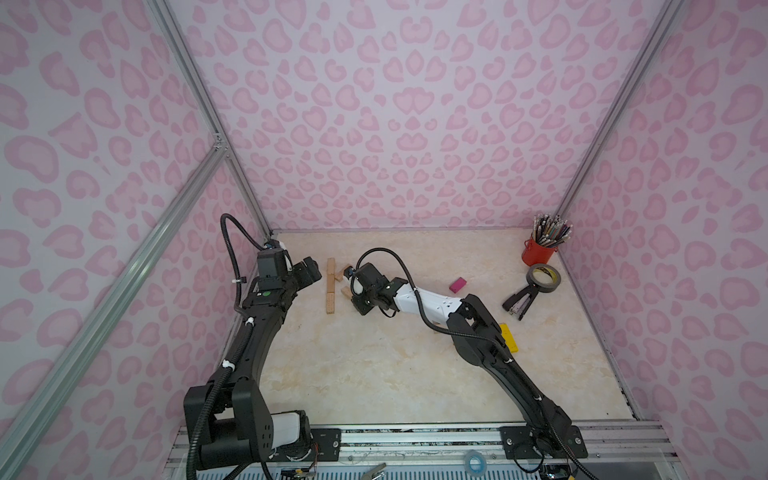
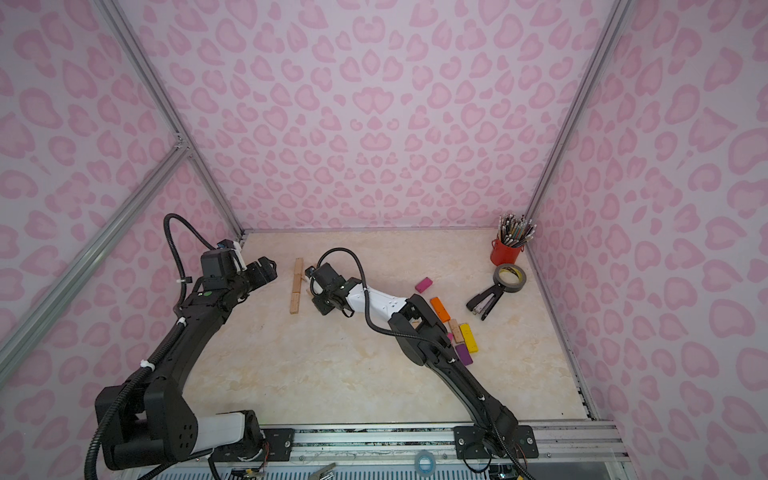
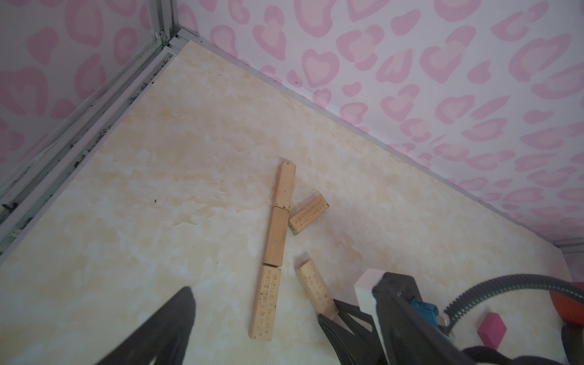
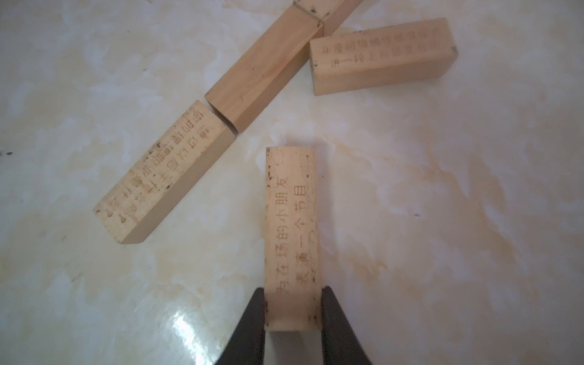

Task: Assemble the letter k with building blocks
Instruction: Assemble the building block at the center of the board.

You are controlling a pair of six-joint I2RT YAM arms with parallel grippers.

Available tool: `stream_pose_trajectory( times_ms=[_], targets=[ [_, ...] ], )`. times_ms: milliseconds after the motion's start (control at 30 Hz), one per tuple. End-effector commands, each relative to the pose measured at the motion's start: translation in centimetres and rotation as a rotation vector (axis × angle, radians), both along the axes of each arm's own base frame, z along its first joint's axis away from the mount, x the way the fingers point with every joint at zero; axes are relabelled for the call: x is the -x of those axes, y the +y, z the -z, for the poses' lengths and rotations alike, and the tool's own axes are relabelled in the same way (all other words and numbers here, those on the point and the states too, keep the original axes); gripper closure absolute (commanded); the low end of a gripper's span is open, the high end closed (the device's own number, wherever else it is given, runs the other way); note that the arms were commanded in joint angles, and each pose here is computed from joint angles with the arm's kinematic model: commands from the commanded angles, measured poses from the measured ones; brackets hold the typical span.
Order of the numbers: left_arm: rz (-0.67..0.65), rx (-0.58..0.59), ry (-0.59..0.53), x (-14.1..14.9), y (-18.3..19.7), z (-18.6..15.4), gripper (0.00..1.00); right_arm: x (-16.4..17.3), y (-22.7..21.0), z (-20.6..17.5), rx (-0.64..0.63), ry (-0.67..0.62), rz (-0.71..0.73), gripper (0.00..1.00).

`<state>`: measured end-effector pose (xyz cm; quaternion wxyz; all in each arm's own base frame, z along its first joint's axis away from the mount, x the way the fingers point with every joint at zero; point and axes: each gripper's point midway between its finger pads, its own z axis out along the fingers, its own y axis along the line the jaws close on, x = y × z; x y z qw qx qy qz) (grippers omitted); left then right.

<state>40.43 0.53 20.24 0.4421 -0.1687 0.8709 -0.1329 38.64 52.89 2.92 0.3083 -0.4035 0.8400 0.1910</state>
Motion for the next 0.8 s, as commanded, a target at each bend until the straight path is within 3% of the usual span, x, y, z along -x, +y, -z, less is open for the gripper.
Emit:
stream_pose_trajectory(
  times_ms=[0,433,767],
  targets=[
    [0.024,0.0,-0.009,-0.1,-0.3,-0.4,0.08,0.8,-0.4,2.0,0.038,0.06,-0.007,0.72],
    [0.302,0.046,-0.101,0.8,-4.6,-2.6,0.08,0.6,0.5,2.7,0.028,0.077,-0.023,0.72],
    [0.317,0.049,-0.105,1.0,-4.9,-2.6,0.07,0.6,0.9,2.6,0.023,0.081,-0.028,0.69]
  ],
)
